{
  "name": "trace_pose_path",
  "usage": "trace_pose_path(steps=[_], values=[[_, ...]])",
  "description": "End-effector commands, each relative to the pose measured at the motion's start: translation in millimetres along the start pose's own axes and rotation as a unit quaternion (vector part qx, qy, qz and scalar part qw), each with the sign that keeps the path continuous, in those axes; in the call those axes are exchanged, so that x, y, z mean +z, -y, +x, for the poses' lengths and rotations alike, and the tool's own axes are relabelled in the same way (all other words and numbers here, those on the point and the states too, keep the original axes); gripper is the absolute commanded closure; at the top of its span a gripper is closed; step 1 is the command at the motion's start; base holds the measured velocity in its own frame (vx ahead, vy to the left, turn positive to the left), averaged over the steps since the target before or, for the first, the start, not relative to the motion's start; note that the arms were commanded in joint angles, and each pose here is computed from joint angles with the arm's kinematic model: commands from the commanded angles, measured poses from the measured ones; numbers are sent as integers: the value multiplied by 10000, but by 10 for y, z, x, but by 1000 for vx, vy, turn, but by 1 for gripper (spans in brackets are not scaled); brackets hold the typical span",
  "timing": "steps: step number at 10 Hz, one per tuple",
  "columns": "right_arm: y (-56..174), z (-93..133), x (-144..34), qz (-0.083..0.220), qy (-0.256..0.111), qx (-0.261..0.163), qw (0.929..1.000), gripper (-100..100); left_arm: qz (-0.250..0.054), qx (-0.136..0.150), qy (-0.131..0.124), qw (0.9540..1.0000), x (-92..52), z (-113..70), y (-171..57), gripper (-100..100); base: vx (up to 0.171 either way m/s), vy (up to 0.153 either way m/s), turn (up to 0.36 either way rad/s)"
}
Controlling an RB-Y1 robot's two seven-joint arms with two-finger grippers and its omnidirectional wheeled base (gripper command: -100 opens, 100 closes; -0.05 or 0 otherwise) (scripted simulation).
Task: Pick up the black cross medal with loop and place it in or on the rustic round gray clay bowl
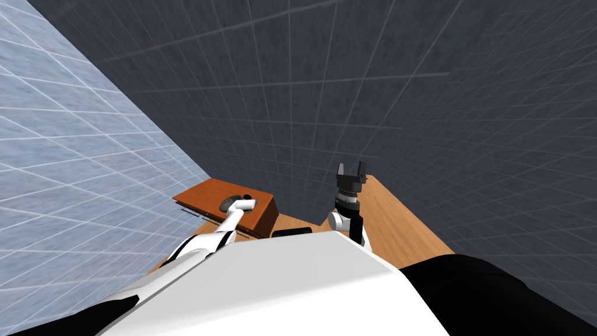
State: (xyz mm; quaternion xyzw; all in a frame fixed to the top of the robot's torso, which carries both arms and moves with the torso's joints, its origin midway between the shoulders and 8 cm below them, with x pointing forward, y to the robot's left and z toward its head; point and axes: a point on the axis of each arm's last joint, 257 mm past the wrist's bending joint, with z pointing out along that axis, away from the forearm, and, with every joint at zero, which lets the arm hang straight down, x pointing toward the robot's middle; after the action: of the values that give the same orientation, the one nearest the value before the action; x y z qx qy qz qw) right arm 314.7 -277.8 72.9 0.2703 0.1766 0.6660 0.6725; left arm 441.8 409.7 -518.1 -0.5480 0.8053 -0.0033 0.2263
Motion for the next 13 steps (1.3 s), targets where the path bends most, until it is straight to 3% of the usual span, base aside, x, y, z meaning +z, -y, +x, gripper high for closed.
trace_pose_path(steps=[1,3,10,13], values=[[0,0,0,0,0,0,10000,0,-230,40,-68,9997,-2,-35,-65,-100,55,30,-12],[0,0,0,0,0,0,10000,0,-561,60,-182,9982,19,-16,-259,-100,45,32,-12],[0,0,0,0,0,0,10000,0,-1161,96,-364,9925,-34,-90,-539,-100,37,19,-9],[0,0,0,0,0,0,10000,0,-1533,95,-466,9870,-102,-173,-722,-100,40,20,-10]])
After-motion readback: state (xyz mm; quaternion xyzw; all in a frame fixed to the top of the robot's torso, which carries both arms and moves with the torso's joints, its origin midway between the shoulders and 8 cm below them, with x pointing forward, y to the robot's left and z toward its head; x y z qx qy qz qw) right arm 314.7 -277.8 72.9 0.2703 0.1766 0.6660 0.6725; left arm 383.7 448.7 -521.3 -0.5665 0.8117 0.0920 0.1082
